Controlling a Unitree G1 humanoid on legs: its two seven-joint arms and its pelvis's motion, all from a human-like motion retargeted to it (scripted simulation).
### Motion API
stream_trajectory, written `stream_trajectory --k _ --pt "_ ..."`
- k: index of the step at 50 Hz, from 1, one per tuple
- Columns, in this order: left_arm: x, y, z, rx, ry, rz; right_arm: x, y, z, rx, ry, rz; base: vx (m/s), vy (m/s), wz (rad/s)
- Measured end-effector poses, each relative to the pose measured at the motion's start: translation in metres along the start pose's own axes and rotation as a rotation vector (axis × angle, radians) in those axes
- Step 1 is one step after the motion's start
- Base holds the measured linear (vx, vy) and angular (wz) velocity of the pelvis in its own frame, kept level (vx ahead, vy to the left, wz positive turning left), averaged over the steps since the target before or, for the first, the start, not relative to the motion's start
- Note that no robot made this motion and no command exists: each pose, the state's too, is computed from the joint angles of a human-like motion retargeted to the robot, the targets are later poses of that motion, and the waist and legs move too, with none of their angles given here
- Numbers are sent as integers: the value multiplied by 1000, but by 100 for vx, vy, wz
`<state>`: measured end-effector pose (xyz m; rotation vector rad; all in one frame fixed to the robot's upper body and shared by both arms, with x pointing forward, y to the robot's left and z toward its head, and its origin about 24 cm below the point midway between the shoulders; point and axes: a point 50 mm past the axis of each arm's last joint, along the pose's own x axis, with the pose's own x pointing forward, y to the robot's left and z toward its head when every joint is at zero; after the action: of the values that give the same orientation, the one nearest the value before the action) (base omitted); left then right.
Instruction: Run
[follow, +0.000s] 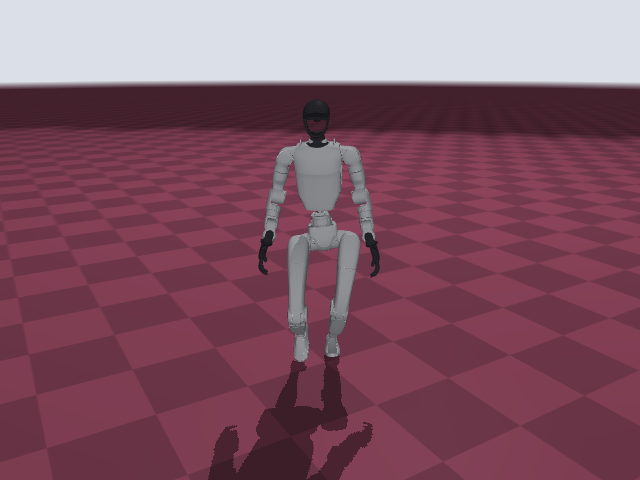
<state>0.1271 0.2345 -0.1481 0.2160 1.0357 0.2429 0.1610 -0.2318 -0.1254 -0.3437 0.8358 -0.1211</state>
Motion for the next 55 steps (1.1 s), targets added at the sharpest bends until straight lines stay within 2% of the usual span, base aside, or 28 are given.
stream_trajectory --k 7,13,17,25,30,43,49,55 --pt "6 5 49 -63 -145 35 -13 14 -47 46 201 45 -1 0 9" --pt "-1 -17 8 -13 -48 -60 -29 16 -76 49 279 61 -5 -4 20" --pt "-8 -24 -15 36 4 -112 -24 1 -62 14 190 9 -4 -3 18" --pt "-13 -15 -41 -13 92 -80 3 -47 28 -39 -137 -179 0 0 -11" --pt "-17 -19 -55 13 139 -93 -1 -25 5 -21 -55 -106 -4 3 17" --pt "4 0 64 -99 -217 -8 -25 8 -78 78 339 0 0 0 12" --pt "-1 -21 19 -73 -82 -98 -35 3 -96 90 395 4 -3 -3 5" --pt "-6 -24 -6 6 -13 -149 -12 -28 -46 31 169 -76 -2 -2 11"
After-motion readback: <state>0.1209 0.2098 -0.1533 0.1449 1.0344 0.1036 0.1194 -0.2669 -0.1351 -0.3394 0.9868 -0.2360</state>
